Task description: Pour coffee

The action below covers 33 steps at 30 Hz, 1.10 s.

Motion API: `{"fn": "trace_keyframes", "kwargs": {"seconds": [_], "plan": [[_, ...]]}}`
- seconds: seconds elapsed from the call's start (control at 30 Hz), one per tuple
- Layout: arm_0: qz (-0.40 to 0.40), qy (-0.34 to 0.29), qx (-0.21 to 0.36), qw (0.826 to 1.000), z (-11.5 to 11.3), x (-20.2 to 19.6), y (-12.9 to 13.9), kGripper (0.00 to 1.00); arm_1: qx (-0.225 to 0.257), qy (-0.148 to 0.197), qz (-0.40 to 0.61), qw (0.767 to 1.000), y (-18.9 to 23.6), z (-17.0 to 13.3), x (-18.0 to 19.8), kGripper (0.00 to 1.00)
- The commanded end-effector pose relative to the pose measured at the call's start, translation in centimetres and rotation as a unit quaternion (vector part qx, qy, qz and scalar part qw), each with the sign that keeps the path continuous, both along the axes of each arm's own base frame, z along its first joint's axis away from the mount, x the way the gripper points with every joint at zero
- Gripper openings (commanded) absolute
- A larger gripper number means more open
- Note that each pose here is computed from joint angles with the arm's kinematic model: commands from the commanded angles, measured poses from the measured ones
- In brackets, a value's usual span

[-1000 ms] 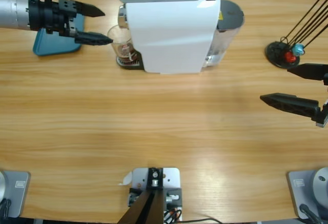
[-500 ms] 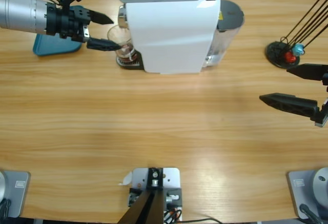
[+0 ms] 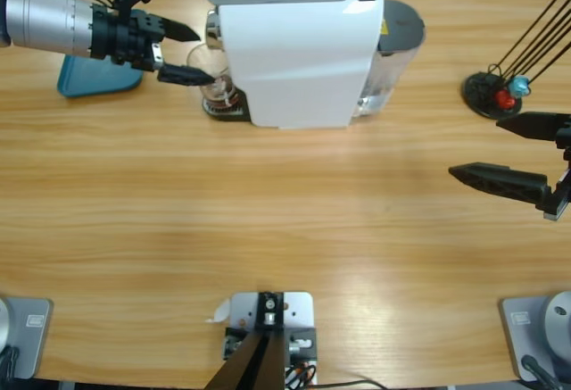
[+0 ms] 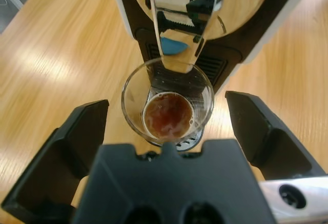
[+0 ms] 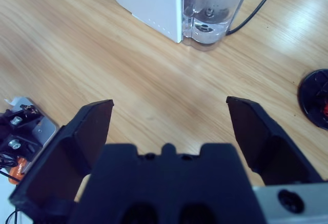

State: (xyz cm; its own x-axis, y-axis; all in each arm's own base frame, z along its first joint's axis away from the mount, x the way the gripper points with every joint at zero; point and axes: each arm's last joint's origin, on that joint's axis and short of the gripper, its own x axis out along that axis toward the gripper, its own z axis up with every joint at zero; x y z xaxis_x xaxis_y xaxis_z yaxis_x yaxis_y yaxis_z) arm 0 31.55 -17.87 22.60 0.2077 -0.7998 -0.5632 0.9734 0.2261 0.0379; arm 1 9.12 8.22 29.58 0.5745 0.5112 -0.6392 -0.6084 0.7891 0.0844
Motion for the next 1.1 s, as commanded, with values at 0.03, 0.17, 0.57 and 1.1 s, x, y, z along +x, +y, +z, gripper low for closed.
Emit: {"fn": "trace_keyframes", "kwargs": {"seconds": [0.03, 0.17, 0.57, 1.1], "plan": [[-0.01, 0.027, 0.022, 0.999, -2.9, 0.7, -1.2, 1.0, -0.011, 0.021, 0.002, 1.0, 0.1, -1.3, 0.0, 1.0], [-0.013, 0.031, 0.026, 0.999, -3.3, 0.6, -1.6, 1.0, -0.011, 0.021, 0.003, 1.0, 0.2, -1.3, 0.0, 1.0], [-0.005, 0.025, 0.046, 0.999, -3.8, 0.8, -2.2, 0.983, -0.012, 0.024, 0.004, 1.0, 0.2, -1.4, 0.0, 1.0], [0.0, 0.024, 0.046, 0.999, -4.1, 1.1, -2.1, 0.503, -0.014, 0.026, 0.004, 1.0, 0.3, -1.4, 0.1, 1.0]]}}
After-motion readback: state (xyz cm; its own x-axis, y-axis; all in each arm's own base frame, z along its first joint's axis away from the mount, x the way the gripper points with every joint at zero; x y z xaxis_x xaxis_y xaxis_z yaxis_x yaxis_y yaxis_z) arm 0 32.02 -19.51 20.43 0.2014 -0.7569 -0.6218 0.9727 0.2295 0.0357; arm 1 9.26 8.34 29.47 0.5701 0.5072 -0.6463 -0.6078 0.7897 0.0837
